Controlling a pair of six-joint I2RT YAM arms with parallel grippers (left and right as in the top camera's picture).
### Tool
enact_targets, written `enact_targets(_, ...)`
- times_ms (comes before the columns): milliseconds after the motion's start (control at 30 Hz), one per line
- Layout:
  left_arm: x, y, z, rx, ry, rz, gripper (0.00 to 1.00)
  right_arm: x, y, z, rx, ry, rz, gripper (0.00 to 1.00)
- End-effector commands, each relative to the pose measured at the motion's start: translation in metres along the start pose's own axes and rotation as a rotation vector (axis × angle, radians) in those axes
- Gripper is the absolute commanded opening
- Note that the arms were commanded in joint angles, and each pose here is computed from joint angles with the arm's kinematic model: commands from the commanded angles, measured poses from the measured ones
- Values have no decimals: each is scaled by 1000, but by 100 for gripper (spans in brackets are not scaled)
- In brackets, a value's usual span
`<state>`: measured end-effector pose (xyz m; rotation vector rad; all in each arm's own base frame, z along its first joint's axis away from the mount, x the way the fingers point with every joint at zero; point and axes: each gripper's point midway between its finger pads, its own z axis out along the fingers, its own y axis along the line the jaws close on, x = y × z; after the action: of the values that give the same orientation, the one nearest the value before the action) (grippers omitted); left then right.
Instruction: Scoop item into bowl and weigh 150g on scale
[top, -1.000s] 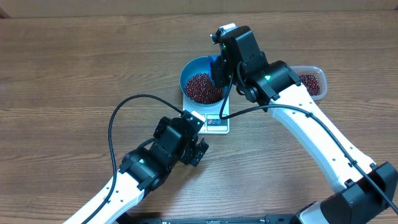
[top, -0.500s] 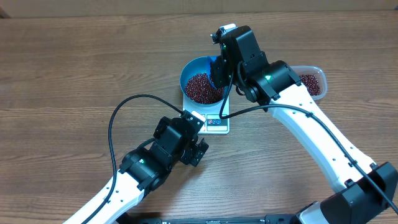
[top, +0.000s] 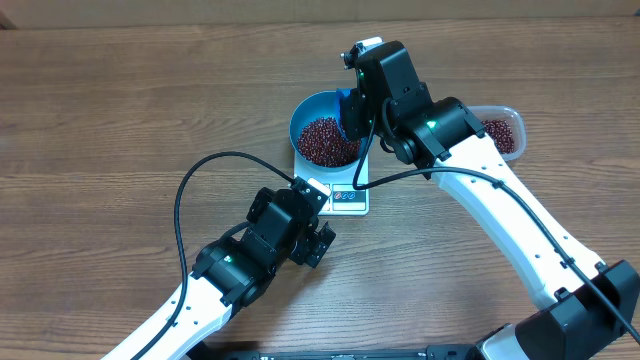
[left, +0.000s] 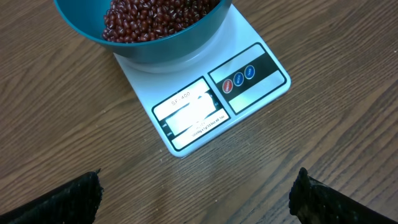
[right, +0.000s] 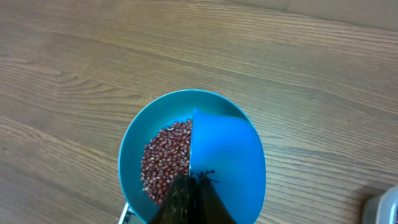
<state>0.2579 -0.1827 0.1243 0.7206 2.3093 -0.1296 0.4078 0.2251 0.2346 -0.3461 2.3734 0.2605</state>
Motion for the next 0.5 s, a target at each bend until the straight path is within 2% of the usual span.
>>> enact_targets(0, 3, 4, 0, -17, 1, 16, 100, -24, -8, -21, 28, -84, 29, 4)
enact_targets(233, 3, 4, 0, -17, 1, 16, 100, -23, -6, -21, 15, -77, 19, 4)
enact_targets(300, 3, 4, 0, -17, 1, 16, 100, -23, -17, -21, 78, -83, 18, 4)
enact_targets(400, 3, 4, 0, -17, 1, 16, 100, -21, -11, -21, 45, -72, -4, 4)
enact_targets(467, 3, 4, 0, -17, 2, 16, 100, -21, -21, -21, 100, -76, 3, 4)
